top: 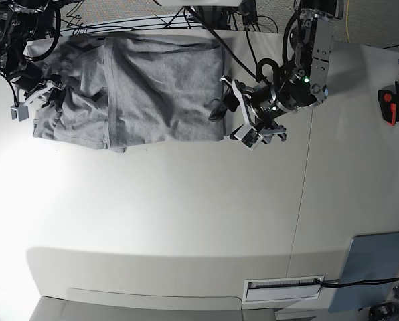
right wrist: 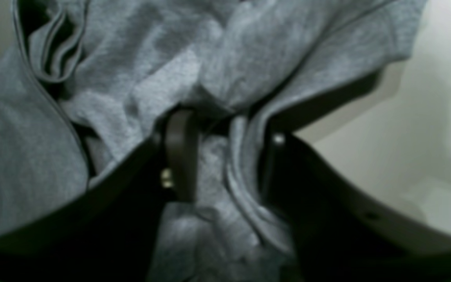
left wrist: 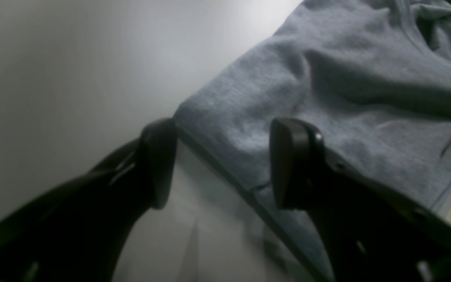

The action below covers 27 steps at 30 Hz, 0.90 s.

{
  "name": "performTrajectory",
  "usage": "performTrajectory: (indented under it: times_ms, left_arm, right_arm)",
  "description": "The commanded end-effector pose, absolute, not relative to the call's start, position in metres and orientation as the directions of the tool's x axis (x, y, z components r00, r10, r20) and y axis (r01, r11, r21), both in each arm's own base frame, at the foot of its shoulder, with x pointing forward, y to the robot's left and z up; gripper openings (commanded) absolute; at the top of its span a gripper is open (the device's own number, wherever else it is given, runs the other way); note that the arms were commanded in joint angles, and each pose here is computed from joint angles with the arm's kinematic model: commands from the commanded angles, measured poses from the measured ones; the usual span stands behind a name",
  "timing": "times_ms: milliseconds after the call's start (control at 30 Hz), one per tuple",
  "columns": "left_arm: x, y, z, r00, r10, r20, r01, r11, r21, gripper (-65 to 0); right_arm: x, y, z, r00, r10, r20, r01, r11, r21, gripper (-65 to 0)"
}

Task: Fold the T-shirt properly
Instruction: 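Grasp the strip end with the right gripper and fold it inward, then flip the folded bundle over with both grippers, exposing the printed text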

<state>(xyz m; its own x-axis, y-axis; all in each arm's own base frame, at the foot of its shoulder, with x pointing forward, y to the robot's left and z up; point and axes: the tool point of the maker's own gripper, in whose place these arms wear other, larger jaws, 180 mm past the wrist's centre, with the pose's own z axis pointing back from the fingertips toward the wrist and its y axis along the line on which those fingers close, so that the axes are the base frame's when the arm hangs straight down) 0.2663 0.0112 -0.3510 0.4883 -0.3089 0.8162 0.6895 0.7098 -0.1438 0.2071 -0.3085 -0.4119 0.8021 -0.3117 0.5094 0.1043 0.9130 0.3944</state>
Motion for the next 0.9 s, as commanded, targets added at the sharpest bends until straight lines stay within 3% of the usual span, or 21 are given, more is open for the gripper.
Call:
performTrajectory:
  times_ms: [0,133,367,533,700,867]
  left_arm:
    - [0.273,0.01,-0.338,0.454,-0.289,0.843,0.696,0.706,-0.133,-27.3]
    - [0.273,0.01,-0.338,0.454,-0.288,0.843,0.696,0.705,-0.134,-27.3]
    - [0.271,0.01,-0.341,0.462,-0.297,0.836,0.695,0.706,-0.134,-27.3]
    - [0.268,0.011,-0.344,0.47,-0.301,0.83,0.694,0.707,-0.136,-27.3]
    - [0.267,0.011,-0.344,0.47,-0.3,0.83,0.693,0.707,-0.137,-27.3]
    - [0.27,0.017,-0.344,0.475,-0.294,0.829,0.68,0.721,-0.134,-27.3]
  right_arm:
    - [0.2,-0.312,-0.415,0.829,-0.287,0.48,0.105,0.923,0.369,-49.3]
    - [0.205,-0.315,-0.413,0.811,-0.291,0.507,0.106,0.927,0.361,-64.4]
    - [0.213,-0.333,-0.394,0.775,-0.274,0.57,0.109,0.946,0.307,-65.0]
    - [0.222,-0.347,-0.341,0.723,-0.211,0.658,0.076,0.971,0.229,-65.0]
    - [0.233,-0.308,-0.3,0.684,-0.157,0.713,-0.03,0.97,0.243,-65.0]
    - [0.234,-0.25,-0.294,0.668,-0.09,0.739,-0.141,0.959,0.244,-65.0]
